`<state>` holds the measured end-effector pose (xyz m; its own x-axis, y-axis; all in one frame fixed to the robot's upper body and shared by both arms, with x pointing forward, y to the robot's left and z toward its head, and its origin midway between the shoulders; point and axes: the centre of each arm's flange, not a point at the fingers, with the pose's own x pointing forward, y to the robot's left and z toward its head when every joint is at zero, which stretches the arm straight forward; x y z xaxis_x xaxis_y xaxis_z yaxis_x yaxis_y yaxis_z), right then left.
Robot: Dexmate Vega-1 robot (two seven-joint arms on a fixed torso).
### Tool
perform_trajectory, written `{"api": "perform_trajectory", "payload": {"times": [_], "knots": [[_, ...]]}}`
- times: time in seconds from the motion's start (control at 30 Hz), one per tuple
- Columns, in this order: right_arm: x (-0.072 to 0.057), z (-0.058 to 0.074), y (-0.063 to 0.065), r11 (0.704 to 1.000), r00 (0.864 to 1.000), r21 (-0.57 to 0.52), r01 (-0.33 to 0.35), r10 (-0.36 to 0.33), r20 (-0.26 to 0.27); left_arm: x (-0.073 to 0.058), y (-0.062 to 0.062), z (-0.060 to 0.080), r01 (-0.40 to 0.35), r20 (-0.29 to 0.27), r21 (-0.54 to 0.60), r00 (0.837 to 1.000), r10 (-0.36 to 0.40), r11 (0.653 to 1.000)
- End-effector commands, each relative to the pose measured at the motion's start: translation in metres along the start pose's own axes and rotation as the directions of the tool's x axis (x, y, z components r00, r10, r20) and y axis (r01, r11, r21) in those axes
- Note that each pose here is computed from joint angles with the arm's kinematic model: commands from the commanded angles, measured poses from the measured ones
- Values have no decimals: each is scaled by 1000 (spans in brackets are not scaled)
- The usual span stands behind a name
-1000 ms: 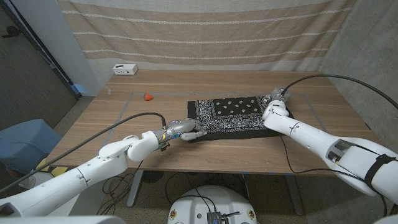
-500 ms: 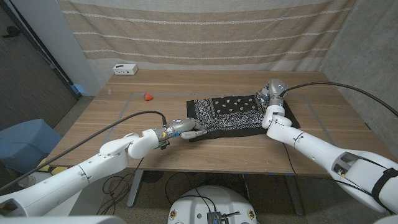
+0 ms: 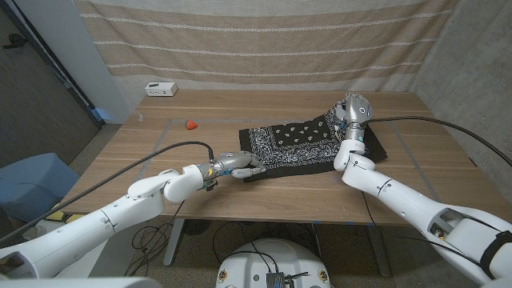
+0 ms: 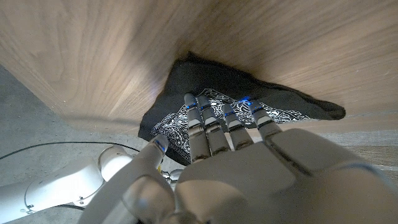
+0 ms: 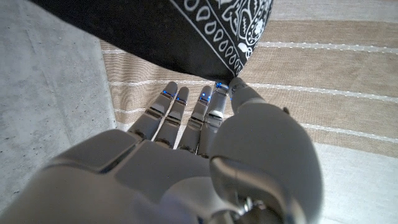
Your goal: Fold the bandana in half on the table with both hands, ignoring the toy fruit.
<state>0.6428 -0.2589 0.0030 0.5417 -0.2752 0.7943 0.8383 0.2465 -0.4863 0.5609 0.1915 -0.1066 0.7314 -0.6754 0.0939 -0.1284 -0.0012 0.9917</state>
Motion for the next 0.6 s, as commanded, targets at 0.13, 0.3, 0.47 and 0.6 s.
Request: {"api": "perform_trajectory", "payload": {"times": [0.13,0.3,0.47,0.6], "knots": [[-16,46,-27,995,998,77,-56,53,32,4,2,0,5,20,11,1000,-6,1000],[-18,59,-35,987,995,133,-92,87,38,4,1,2,5,27,13,1000,-5,1000],[-21,71,-41,970,991,203,-131,124,47,4,2,5,3,36,20,999,-4,1000],[-23,80,-46,947,986,272,-169,159,56,5,2,8,5,41,28,999,-6,1000]]}}
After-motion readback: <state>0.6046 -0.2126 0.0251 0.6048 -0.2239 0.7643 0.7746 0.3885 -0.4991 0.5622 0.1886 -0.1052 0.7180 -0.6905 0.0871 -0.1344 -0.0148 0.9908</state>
